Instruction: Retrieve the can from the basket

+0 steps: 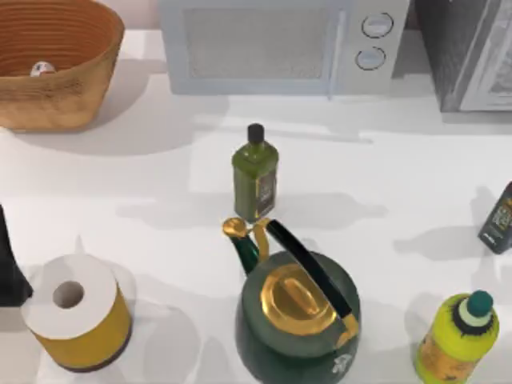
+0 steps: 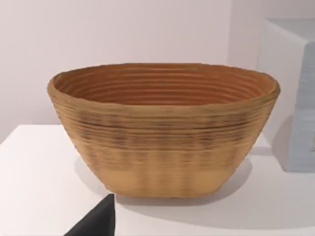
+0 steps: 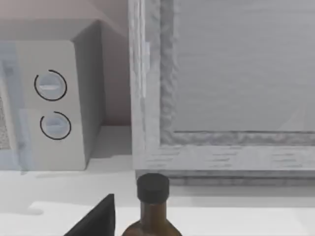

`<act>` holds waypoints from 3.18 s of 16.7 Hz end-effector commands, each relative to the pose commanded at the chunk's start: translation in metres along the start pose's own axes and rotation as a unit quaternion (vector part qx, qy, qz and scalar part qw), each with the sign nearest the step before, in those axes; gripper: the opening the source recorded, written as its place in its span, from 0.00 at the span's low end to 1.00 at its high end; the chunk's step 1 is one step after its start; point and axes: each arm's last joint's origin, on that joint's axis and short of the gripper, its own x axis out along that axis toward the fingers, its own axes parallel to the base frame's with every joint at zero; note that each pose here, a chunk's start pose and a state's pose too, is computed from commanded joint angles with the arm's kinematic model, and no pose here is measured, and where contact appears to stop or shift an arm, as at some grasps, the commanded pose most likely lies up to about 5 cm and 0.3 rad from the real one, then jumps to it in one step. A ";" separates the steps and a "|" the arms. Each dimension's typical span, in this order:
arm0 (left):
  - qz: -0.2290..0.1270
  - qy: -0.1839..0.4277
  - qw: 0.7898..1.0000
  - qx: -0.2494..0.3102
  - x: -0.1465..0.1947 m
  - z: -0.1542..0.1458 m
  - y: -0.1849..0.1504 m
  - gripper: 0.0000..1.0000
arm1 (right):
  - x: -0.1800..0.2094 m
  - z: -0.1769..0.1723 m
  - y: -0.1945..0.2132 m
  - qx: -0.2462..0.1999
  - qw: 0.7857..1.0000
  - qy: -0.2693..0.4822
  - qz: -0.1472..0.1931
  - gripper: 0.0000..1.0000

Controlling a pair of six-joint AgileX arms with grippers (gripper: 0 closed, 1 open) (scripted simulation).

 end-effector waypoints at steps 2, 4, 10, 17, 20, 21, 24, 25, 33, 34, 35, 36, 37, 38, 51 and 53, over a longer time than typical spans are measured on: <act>0.000 0.000 1.000 0.000 0.000 0.000 0.000 1.00 | 0.000 0.000 0.000 0.000 1.000 0.000 0.000 1.00; 0.000 0.006 1.000 0.000 0.000 0.006 0.000 1.00 | 0.000 0.000 0.000 0.000 1.000 0.000 0.000 1.00; -0.003 0.079 0.997 -0.001 0.014 0.067 0.001 1.00 | 0.000 0.000 0.000 0.000 1.000 0.000 0.000 1.00; -0.009 0.235 0.972 -0.004 0.105 0.161 0.005 1.00 | 0.000 0.000 0.000 0.000 1.000 0.000 0.000 1.00; -0.011 0.312 0.950 -0.006 0.173 0.179 0.009 1.00 | 0.000 0.000 0.000 0.000 1.000 0.000 0.000 1.00; -0.012 0.338 0.941 -0.006 0.198 0.180 0.011 1.00 | 0.000 0.000 0.000 0.000 1.000 0.000 0.000 1.00; -0.014 0.412 0.911 -0.008 0.270 0.165 0.017 1.00 | 0.000 0.000 0.000 0.000 1.000 0.000 0.000 1.00; -0.015 0.435 0.900 -0.009 0.292 0.156 0.019 1.00 | 0.000 0.000 0.000 0.000 1.000 0.000 0.000 1.00; -0.021 0.570 0.821 -0.013 0.401 0.051 0.034 1.00 | 0.000 0.000 0.000 0.000 1.000 0.000 0.000 1.00; -0.022 0.578 0.815 -0.014 0.406 0.041 0.035 1.00 | 0.000 0.000 0.000 0.000 1.000 0.000 0.000 1.00; -0.023 0.585 0.811 -0.014 0.409 0.034 0.035 1.00 | 0.000 0.000 0.000 0.000 1.000 0.000 0.000 1.00; -0.023 0.589 0.807 -0.014 0.412 0.029 0.036 1.00 | 0.000 0.000 0.000 0.000 1.000 0.000 0.000 1.00; -0.023 0.592 0.806 -0.014 0.413 0.026 0.036 1.00 | 0.000 0.000 0.000 0.000 1.000 0.000 0.000 1.00; -0.023 0.592 0.806 -0.014 0.413 0.026 0.036 1.00 | 0.000 0.000 0.000 0.000 1.000 0.000 0.000 1.00; -0.023 0.592 0.806 -0.014 0.431 -0.031 0.033 1.00 | 0.000 0.000 0.000 0.000 1.000 0.000 0.000 1.00; -0.023 0.592 0.806 -0.014 0.431 -0.031 0.033 1.00 | 0.000 0.000 0.000 0.000 1.000 0.000 0.000 1.00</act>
